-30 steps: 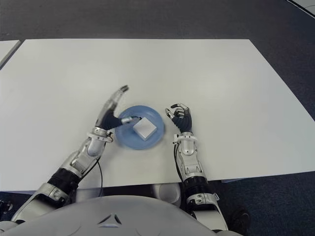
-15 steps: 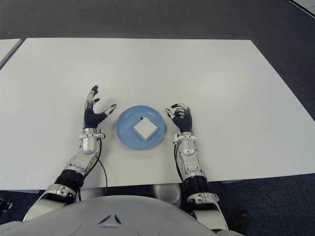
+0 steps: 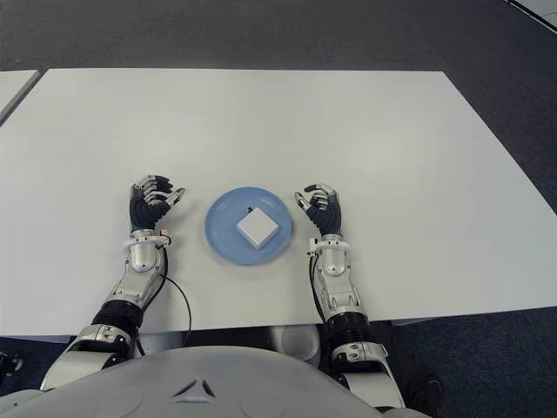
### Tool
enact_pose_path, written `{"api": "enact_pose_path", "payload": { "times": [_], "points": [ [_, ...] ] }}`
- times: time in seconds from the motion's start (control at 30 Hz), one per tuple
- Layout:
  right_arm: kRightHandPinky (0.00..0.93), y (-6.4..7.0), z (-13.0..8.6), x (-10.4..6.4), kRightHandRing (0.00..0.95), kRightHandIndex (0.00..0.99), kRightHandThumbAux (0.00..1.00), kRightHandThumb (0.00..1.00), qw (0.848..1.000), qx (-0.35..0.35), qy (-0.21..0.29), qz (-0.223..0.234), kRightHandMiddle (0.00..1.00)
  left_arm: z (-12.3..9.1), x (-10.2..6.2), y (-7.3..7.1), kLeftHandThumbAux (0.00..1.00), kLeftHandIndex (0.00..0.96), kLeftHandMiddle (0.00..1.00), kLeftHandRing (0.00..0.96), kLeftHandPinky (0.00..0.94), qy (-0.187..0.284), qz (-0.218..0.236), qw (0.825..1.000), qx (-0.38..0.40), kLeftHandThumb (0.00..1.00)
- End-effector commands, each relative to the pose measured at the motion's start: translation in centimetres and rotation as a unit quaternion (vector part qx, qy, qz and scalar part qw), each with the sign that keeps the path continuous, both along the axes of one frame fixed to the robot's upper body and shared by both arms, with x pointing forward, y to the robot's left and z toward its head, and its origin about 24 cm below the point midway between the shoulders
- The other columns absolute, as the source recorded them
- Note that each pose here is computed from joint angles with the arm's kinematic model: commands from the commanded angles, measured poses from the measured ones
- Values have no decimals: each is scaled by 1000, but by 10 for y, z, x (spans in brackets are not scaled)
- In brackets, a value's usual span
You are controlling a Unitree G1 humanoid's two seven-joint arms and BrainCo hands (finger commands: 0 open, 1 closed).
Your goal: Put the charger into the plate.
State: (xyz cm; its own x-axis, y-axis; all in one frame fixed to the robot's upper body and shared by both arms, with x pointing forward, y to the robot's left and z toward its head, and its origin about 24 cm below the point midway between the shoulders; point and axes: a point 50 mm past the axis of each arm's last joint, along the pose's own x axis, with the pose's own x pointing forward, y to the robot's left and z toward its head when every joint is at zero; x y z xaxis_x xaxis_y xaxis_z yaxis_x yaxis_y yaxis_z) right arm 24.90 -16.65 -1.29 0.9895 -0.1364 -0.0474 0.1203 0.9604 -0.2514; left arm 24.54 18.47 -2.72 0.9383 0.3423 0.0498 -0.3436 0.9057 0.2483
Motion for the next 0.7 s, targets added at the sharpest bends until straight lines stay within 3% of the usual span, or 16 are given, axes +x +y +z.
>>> {"api": "enact_pose_path", "payload": {
  "times": [0.03,0.07,0.13,0.23,0.7],
  "points": [
    [855,-1,-10,-5,836,437,728,706,1000,-1,27,-2,814,-8,-2,-3,842,504,645,643,640,28,-10,999,-19,339],
    [855,-1,-10,-5,835,437,728,706,1000,-2,27,-2,813,-8,-2,-3,798,480,664,661,658,30,-14,999,-21,470],
    [855,-1,-10,-5,834,437,728,705,1000,-2,27,-2,811,-9,-2,-4,759,459,689,685,686,36,-32,998,-26,584],
    [856,-1,-10,-6,833,437,728,705,1000,-2,26,-2,809,-11,-2,-5,731,445,716,712,722,47,-56,997,-32,665],
    [860,-1,-9,-6,837,437,728,706,1000,-3,28,-1,813,-23,-4,-17,716,438,788,790,798,102,-154,982,-44,706]
  ]
}}
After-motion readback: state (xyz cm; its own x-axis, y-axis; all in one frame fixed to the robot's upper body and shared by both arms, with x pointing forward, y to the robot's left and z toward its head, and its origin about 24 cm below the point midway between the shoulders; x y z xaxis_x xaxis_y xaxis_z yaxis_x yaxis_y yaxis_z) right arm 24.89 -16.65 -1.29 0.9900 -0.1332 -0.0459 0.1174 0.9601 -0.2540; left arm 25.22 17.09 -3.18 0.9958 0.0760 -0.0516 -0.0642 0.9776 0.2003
